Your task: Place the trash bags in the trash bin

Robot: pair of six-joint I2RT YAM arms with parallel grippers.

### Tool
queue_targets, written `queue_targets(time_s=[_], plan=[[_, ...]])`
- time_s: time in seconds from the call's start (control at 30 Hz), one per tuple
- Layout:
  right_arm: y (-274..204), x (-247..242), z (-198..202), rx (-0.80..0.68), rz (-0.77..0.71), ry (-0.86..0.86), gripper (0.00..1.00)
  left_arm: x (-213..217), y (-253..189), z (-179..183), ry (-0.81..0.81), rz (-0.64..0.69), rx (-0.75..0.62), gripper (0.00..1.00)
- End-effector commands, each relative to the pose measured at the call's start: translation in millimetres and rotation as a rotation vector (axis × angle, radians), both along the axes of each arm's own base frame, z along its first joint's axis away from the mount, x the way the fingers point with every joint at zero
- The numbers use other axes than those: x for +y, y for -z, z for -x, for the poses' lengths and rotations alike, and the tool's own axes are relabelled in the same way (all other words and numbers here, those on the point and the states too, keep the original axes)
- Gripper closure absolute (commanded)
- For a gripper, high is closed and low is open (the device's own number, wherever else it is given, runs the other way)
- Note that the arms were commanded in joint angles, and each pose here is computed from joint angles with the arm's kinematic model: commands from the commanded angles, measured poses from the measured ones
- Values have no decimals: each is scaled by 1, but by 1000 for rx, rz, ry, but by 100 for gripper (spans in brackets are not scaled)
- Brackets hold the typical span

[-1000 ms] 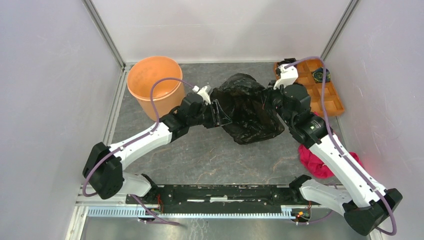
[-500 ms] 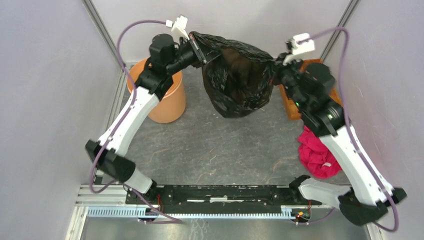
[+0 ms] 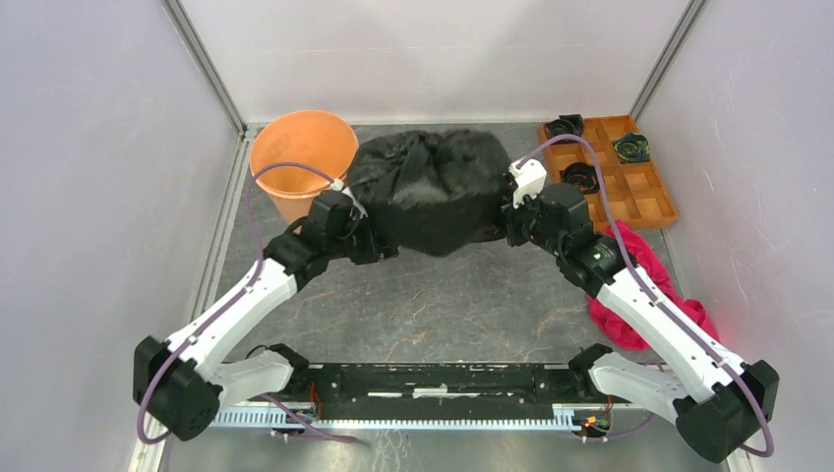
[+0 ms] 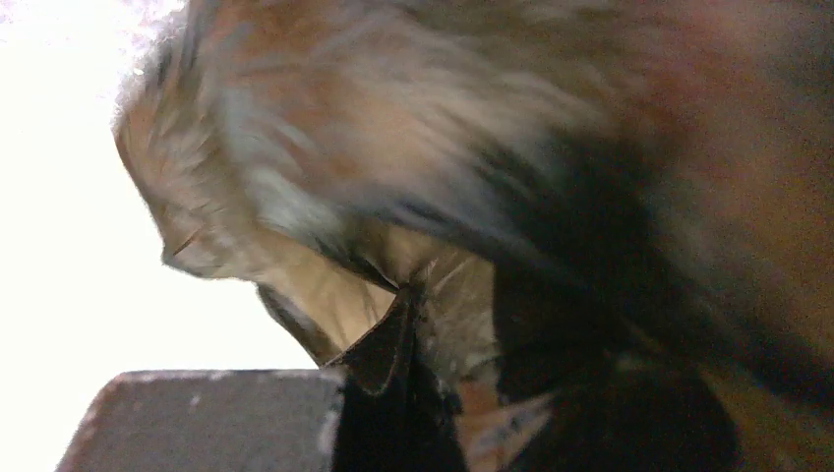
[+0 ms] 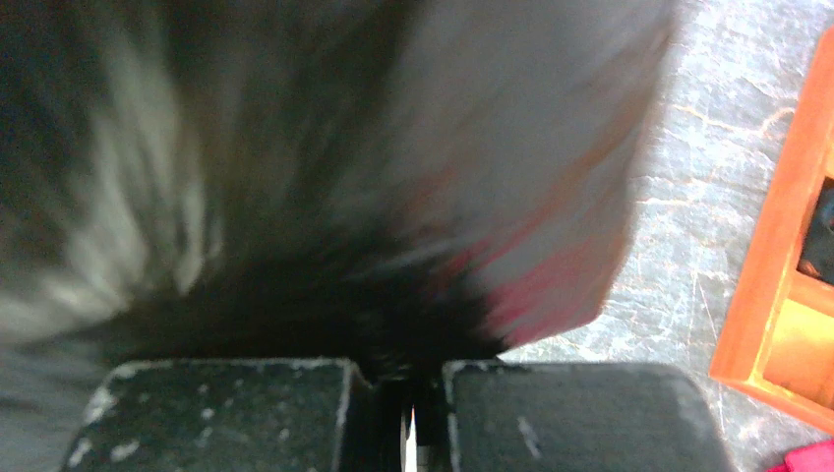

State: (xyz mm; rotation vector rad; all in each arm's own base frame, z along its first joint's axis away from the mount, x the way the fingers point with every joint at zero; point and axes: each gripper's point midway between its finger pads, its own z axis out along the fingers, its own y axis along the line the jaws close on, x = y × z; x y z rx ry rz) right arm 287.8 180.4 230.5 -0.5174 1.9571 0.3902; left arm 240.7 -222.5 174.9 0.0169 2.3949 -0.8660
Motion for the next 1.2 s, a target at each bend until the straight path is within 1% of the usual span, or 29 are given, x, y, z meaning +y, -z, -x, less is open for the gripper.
queue_targets(time_s=[0.0,0.1,0.2,0.3,0.37,0.43,0.5,0.57,0.6,0.67,0.73,0.83,0.9,0.97,1.0,1.07,1.17], plan=[[-52,13,1,-113,-63,-86,100,1,-100,2,71,99,-304,92],[-68,11,-1,-139,-41,-94,100,-6,-149,14,132,193,-395,92],[-91,9,0,-173,-39,-97,100,-5,-191,19,144,240,-488,91],[-103,9,4,-195,-59,-99,99,-2,-199,15,108,240,-500,90],[-97,9,4,-180,-75,-87,100,-1,-187,8,70,229,-453,90],[-74,8,0,-127,-61,-60,99,-5,-155,0,38,209,-354,90],[-34,9,-2,-25,-14,-49,100,-12,-115,-5,39,171,-240,89],[8,13,4,82,38,-95,100,-12,-64,-9,36,73,-101,93],[28,16,13,134,61,-145,100,-10,-46,-6,43,36,-54,95],[51,19,30,192,74,-219,100,-10,-33,2,75,25,-26,95],[60,21,48,219,51,-279,100,-13,-39,11,132,58,-59,95],[42,26,65,193,1,-345,100,-17,-69,28,235,116,-143,95],[15,29,73,145,-41,-387,100,-17,-94,39,301,138,-207,94],[-21,36,79,74,-96,-436,100,-17,-122,50,362,168,-273,94],[-43,39,78,47,-134,-431,100,-18,-136,53,378,184,-308,94],[-79,42,66,18,-190,-378,100,-18,-161,52,370,209,-362,93],[-107,50,40,29,-232,-334,100,-12,-175,29,218,203,-364,95]])
